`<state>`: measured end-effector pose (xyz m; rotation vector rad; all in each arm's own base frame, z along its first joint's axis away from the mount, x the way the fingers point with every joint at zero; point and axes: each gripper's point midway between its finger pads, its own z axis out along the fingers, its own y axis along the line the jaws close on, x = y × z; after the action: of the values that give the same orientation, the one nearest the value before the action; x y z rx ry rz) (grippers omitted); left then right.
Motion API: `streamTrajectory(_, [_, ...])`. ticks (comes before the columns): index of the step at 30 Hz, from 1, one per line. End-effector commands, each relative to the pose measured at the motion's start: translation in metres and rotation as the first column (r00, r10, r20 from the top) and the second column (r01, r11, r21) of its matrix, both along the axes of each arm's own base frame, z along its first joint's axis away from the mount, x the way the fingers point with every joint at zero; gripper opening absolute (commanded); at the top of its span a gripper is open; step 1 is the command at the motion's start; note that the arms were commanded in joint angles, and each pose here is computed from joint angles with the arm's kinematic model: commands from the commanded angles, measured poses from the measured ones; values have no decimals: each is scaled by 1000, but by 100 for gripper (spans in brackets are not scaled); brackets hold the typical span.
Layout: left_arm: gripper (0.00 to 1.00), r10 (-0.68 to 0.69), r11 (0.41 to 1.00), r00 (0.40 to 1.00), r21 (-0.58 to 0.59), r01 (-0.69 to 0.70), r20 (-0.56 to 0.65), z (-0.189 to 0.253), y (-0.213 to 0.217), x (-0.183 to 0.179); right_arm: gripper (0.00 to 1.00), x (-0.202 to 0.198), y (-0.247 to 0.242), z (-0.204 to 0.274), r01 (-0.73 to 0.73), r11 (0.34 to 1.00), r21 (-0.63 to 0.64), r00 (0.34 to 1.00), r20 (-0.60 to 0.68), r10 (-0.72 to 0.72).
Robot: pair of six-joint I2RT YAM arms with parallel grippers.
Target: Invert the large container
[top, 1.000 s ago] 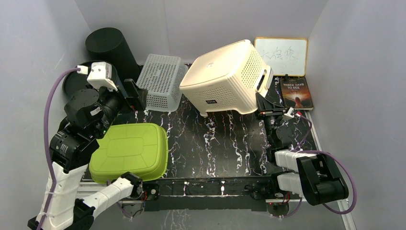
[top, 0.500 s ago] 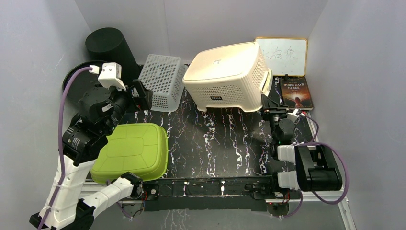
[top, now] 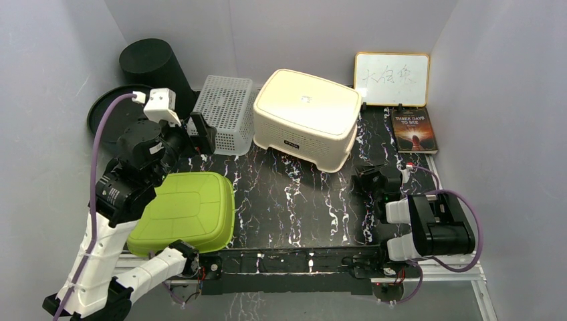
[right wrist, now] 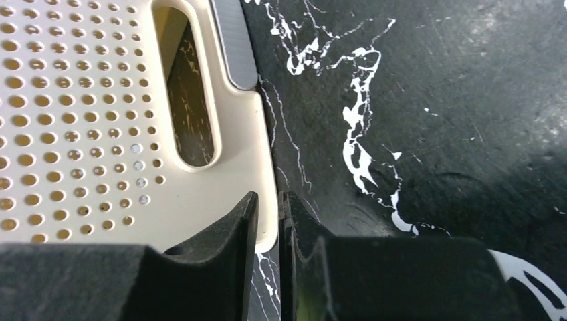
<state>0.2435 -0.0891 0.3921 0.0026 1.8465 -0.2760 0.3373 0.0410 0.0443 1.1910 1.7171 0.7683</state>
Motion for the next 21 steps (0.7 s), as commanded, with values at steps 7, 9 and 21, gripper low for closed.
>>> streamTrajectory(7, [98,-24,999,999,26,25,-40,-18,-10,10,28,26,-11,78,-72,950,-303,990,97,105])
streamTrajectory(9, [99,-22,999,997,39,24,-70,-30,-13,15,35,33,-13,107,-101,909,-403,983,103,155])
streamTrajectory(21, [99,-90,996,984,6,92,-151,-78,-47,42,98,58,66,249,-247,556,-794,904,18,427])
